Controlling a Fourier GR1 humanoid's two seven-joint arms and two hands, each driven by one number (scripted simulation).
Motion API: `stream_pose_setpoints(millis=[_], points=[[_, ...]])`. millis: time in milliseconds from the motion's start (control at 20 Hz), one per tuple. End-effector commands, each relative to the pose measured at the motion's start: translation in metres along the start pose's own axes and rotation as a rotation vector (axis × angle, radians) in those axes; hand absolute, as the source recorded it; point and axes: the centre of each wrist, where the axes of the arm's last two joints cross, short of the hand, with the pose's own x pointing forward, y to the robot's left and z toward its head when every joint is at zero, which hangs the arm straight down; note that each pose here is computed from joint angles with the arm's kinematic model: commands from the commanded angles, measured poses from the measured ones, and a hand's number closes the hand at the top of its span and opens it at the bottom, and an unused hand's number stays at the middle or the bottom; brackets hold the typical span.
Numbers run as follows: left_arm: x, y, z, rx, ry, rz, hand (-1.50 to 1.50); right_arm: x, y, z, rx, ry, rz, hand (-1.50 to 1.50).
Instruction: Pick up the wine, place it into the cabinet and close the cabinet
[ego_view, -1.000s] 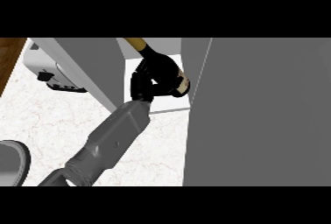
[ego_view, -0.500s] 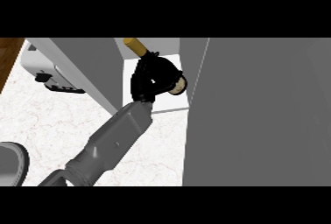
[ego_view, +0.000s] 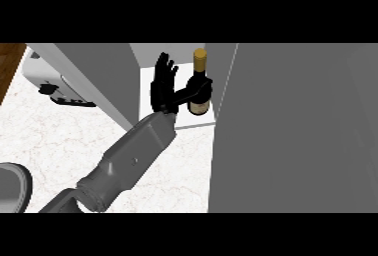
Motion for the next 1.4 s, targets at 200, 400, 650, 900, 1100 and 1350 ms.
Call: stream_pose_setpoints(millis=[200, 400, 650, 900, 1100, 1350], points=[[0.011, -0.020, -0.004, -0.062, -0.066, -0.165, -1.50, -0.002, -0.001, -0.001, -0.001, -0.002, 0.003, -1.50], [-0.001, -0.003, -0.001, -0.110, -0.101, -0.189, -1.50, -0.002, -0.001, 0.002, -0.002, 0.000, -0.002, -1.50], [0.003, -0.017, 0.003, -0.110, -0.136, -0.152, -1.50, 0.002, 0.002, 0.003, 0.011, -0.001, 0.011, -1.50], [0.002, -0.025, 0.012, -0.128, -0.167, -0.126, -1.50, -0.005, -0.003, -0.005, -0.010, 0.016, 0.001, -1.50], [-0.006, -0.024, 0.024, -0.155, -0.155, -0.090, -1.50, -0.001, 0.002, -0.009, 0.021, 0.011, -0.003, -1.50], [-0.013, -0.021, 0.036, -0.223, -0.081, -0.059, -1.50, -0.006, -0.005, 0.007, -0.058, 0.031, 0.001, -1.50]])
